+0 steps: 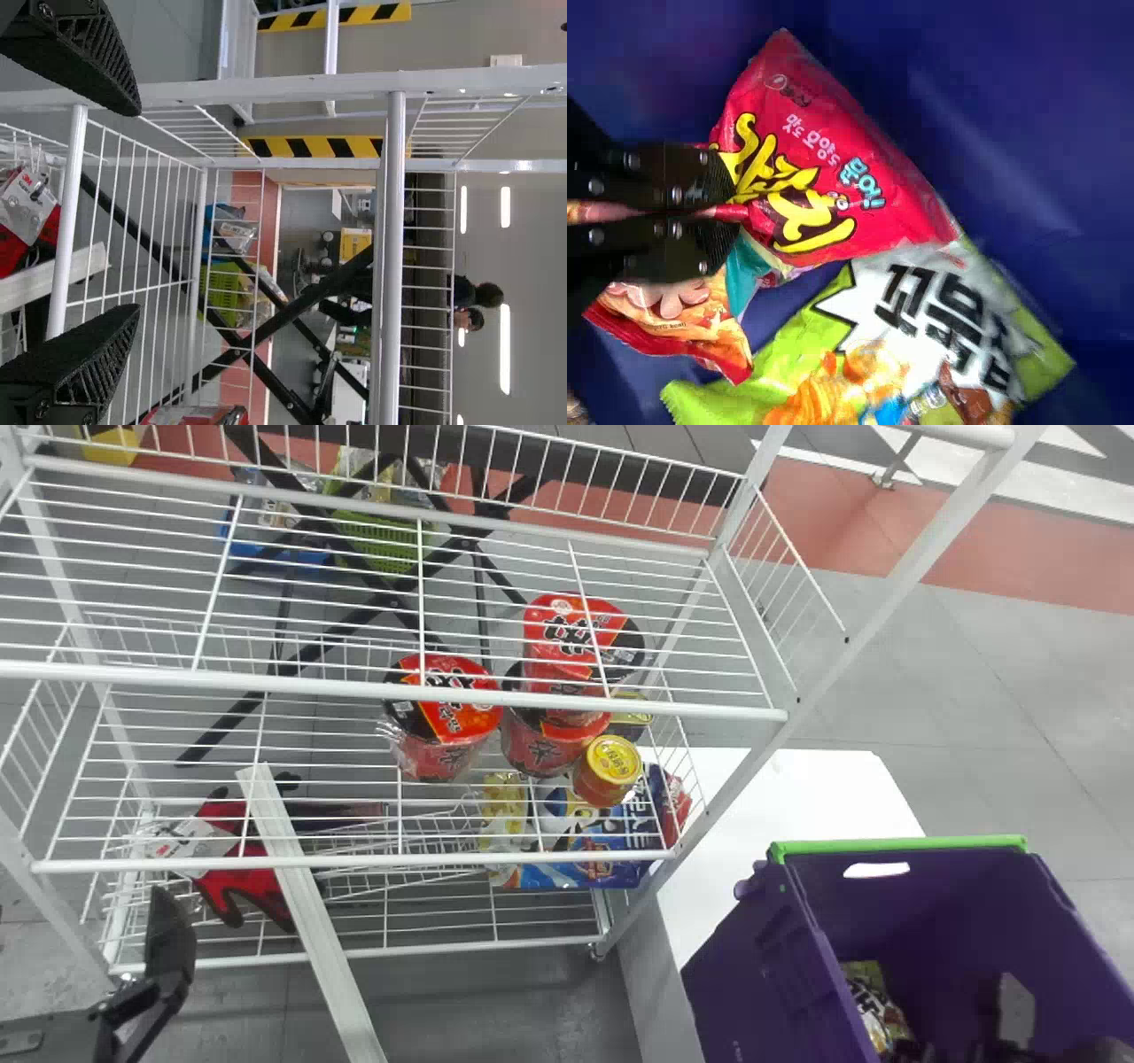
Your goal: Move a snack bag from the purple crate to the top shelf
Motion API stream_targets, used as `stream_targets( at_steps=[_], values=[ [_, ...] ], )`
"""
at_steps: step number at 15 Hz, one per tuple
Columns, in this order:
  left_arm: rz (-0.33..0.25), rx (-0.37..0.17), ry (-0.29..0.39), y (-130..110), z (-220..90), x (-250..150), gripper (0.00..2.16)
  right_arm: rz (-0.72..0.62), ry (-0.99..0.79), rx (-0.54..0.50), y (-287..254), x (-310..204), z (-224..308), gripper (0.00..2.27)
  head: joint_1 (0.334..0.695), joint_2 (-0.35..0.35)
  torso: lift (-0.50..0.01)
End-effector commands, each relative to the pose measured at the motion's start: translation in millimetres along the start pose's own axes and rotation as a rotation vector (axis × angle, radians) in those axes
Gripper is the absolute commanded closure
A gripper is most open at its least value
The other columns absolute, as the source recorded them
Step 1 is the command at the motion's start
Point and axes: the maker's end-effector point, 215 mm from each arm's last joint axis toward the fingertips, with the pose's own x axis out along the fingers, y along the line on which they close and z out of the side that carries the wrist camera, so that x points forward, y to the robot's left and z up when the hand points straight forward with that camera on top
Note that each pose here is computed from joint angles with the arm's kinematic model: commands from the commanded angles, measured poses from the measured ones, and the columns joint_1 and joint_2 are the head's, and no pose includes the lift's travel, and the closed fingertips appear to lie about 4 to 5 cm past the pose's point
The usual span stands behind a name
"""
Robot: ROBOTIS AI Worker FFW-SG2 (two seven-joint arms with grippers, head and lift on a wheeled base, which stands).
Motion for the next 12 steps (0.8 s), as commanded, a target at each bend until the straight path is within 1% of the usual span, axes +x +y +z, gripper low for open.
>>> stream_targets(
  at_steps=[1,3,4,6,7,9,12],
  values=[
    [0.001,-0.001,-0.001,0,0,1,0.00,0.027,-0.010,0.029,0,-27,3,2.22,0.695,-0.350,-0.452],
    [0.001,-0.001,-0.001,0,1,1,0.00,0.071,-0.095,0.050,4,-51,20,2.22,0.695,-0.350,-0.452],
    [0.000,-0.001,0.001,-1,0,1,0.00,0.096,-0.106,0.092,4,-62,21,2.22,0.695,-0.350,-0.450],
    [-0.004,0.000,0.001,-2,0,0,0.00,0.157,-0.181,0.134,5,-79,33,2.22,0.695,-0.350,-0.440],
    [-0.006,0.002,0.002,-3,0,0,0.00,0.143,-0.148,0.176,7,-86,22,2.22,0.695,-0.350,-0.435],
    [-0.009,-0.001,0.000,-6,1,0,0.00,0.149,-0.198,0.146,9,-91,31,2.22,0.695,-0.350,-0.428],
    [-0.016,0.001,-0.002,-9,3,0,0.00,0.153,-0.196,0.141,16,-94,30,2.22,0.695,-0.350,-0.415]
  ],
)
